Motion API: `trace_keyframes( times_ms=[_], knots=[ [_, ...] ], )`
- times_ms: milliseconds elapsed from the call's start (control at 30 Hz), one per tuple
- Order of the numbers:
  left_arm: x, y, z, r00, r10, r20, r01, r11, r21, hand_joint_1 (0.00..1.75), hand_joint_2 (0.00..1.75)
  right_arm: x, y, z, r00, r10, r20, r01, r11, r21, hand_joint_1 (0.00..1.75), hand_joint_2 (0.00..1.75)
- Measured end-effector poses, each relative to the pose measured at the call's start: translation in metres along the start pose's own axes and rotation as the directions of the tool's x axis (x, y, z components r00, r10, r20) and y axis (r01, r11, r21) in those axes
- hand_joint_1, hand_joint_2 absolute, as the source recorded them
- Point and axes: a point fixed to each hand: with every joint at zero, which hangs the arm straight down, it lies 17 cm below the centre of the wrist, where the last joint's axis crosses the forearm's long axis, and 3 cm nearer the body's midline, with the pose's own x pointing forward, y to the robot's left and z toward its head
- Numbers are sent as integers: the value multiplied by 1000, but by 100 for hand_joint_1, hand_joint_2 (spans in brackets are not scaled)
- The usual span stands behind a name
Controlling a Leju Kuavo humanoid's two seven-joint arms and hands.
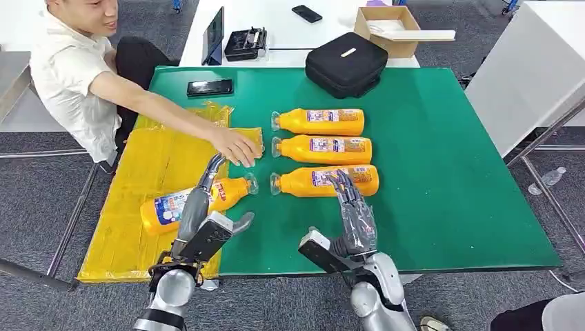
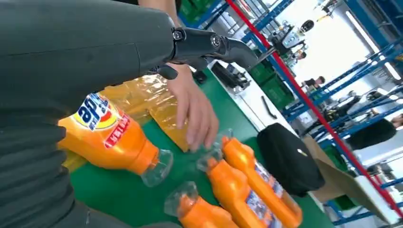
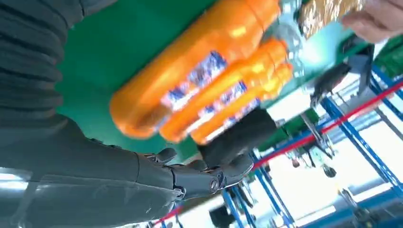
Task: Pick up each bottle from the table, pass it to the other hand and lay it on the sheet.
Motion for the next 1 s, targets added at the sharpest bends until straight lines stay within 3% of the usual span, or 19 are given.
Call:
trace_keyframes(
  times_ms=[467,667,1000],
  knots=[
    [8,5,9,990,139,-23,-139,990,36,0,175,-7,-26,7,981,188,-48,-189,982,-29,0,175],
    [15,4,10,975,221,-36,-219,975,44,0,175,-29,-20,14,965,239,-106,-235,971,44,0,175],
    [24,6,9,973,229,-27,-227,972,52,0,175,-49,-14,23,951,274,-147,-261,960,100,0,175]
  ],
)
